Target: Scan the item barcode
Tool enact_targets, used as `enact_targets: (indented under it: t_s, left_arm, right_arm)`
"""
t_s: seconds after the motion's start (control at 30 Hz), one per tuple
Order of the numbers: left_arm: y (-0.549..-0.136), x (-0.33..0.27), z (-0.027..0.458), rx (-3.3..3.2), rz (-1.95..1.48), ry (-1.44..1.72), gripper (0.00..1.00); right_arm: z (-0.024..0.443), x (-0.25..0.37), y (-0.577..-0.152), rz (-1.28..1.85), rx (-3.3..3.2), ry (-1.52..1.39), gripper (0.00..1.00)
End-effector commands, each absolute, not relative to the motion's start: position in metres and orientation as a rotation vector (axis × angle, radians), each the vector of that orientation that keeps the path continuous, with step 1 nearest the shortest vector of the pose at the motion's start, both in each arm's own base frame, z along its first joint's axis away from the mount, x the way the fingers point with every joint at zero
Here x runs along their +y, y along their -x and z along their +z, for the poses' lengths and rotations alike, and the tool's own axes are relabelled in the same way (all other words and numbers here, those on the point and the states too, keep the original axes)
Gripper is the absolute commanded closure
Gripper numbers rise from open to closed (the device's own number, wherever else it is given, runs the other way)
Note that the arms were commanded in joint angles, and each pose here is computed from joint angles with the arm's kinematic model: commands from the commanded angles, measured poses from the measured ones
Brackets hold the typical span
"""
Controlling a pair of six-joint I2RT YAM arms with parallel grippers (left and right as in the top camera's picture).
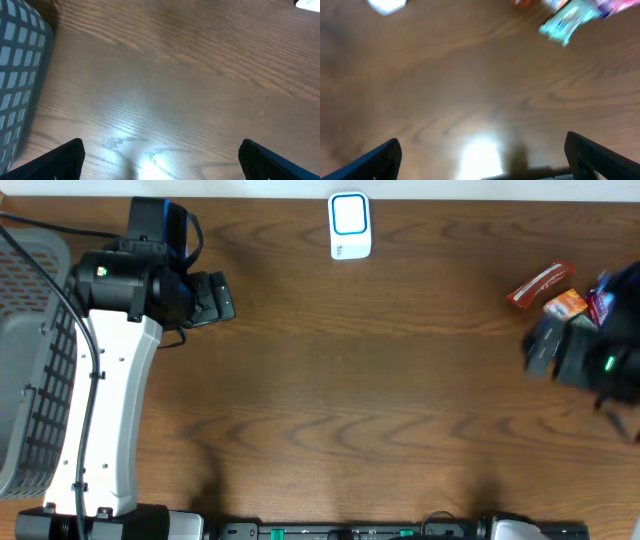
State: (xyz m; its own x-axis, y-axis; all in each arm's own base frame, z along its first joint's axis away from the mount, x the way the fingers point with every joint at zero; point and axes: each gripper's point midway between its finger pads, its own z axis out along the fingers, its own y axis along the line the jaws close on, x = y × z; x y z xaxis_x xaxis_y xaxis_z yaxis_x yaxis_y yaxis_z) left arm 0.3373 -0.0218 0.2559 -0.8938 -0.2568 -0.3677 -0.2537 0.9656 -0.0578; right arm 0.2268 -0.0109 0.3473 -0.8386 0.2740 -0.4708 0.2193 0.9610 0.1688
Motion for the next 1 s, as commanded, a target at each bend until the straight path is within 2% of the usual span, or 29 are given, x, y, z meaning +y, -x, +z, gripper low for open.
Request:
enact_targets:
  t_s: [0.0, 0.13, 0.3, 0.97]
  left_arm:
    - [-0.338, -0.021, 0.253, 2.743, -0.009, 0.386, 0.02]
    - [-0.338, -0.021, 0.253, 2.743, -0.009, 0.386, 0.02]
    - [-0.338, -0.021, 0.253, 2.743, -0.009, 0.386, 0.02]
    - [-0.338, -0.021, 0.253, 2.743, -0.009, 0.386, 0.02]
  right_arm:
    - [0.321, 0.010, -0.193, 0.202, 2.671, -0.271, 0.01]
    - [0.284, 0.025, -0.156, 0.314, 2.738, -0.352, 0.01]
    - [0.261, 0.027, -0.135, 0.323, 2.776, -0.388, 0.01]
    - [0.252, 0.017, -0.133, 0.237, 2.794, -0.373, 0.01]
